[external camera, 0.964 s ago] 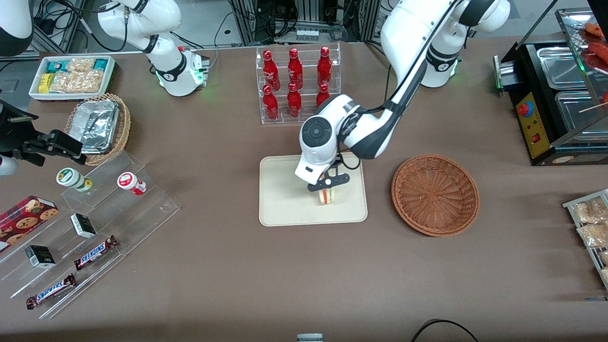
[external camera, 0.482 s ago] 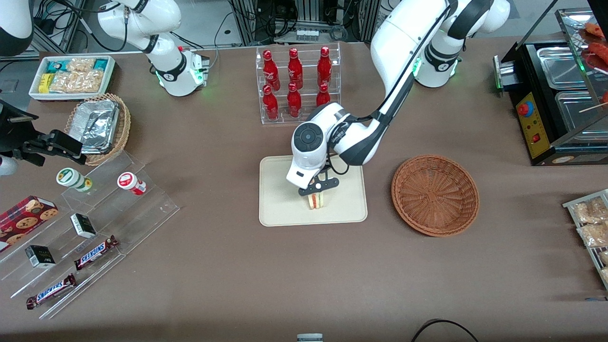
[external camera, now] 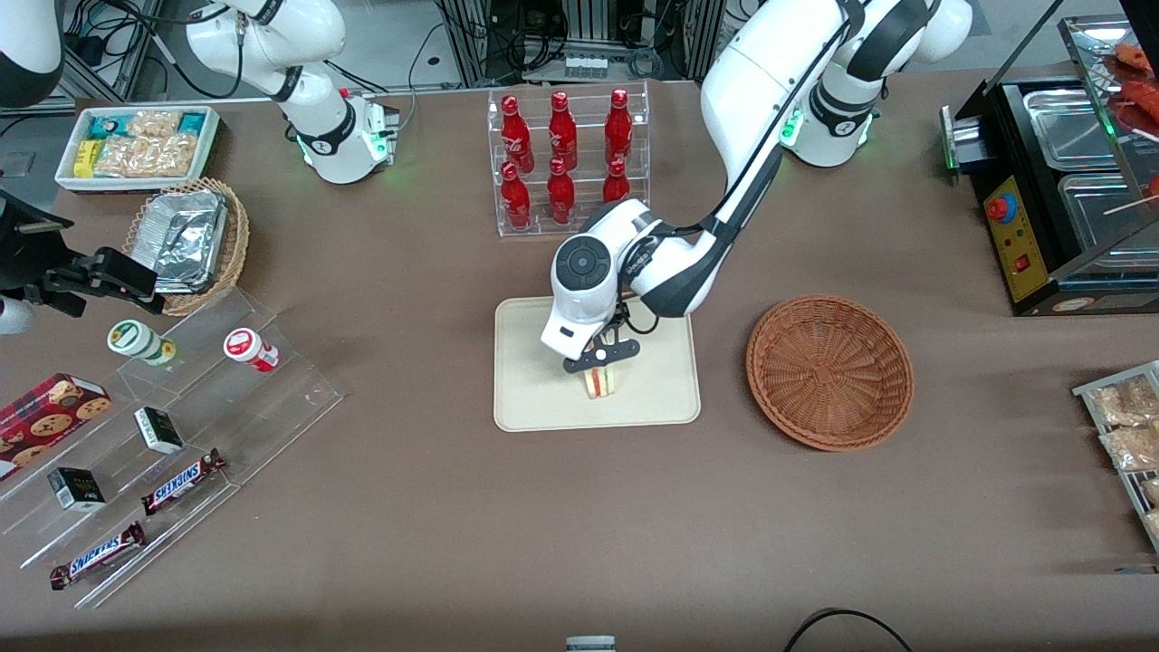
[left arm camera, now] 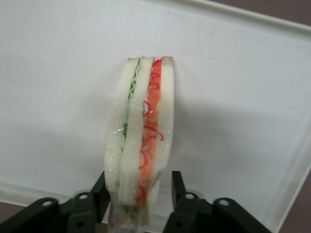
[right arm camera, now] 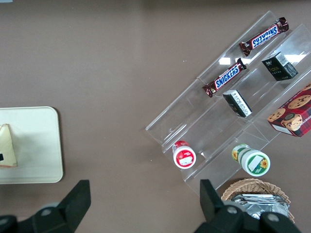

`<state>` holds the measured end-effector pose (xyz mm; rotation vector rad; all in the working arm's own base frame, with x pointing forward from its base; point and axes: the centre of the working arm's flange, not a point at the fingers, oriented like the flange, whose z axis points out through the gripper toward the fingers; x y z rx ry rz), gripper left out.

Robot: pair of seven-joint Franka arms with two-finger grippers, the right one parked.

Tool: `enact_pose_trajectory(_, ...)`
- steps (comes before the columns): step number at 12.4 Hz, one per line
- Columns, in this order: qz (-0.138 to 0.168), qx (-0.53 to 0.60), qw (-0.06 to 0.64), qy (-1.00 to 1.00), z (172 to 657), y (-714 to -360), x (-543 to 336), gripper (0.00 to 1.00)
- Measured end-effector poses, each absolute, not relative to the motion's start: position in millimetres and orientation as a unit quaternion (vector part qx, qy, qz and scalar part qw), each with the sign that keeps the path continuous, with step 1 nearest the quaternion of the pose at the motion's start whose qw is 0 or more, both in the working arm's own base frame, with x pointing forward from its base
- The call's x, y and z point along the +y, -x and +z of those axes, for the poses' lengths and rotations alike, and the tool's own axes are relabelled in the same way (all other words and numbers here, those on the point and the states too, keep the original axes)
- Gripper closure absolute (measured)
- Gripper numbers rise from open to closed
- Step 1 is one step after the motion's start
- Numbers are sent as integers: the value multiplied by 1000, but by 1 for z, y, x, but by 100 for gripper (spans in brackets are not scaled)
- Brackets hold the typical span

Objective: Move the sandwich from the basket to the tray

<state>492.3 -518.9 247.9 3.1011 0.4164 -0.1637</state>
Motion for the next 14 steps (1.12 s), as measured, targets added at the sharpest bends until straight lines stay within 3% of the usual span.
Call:
enact_pose_trajectory(3,-43,130,8,-990,298,-498,-517,2)
enact_pose_trajectory(7,-43,108,-7,-993,374,-490,-500,0)
enact_pose_trajectory(11,-58,92,-51,-993,386,-493,-475,0)
enact_pose_trajectory(14,-69,99,-76,-990,409,-516,-426,0)
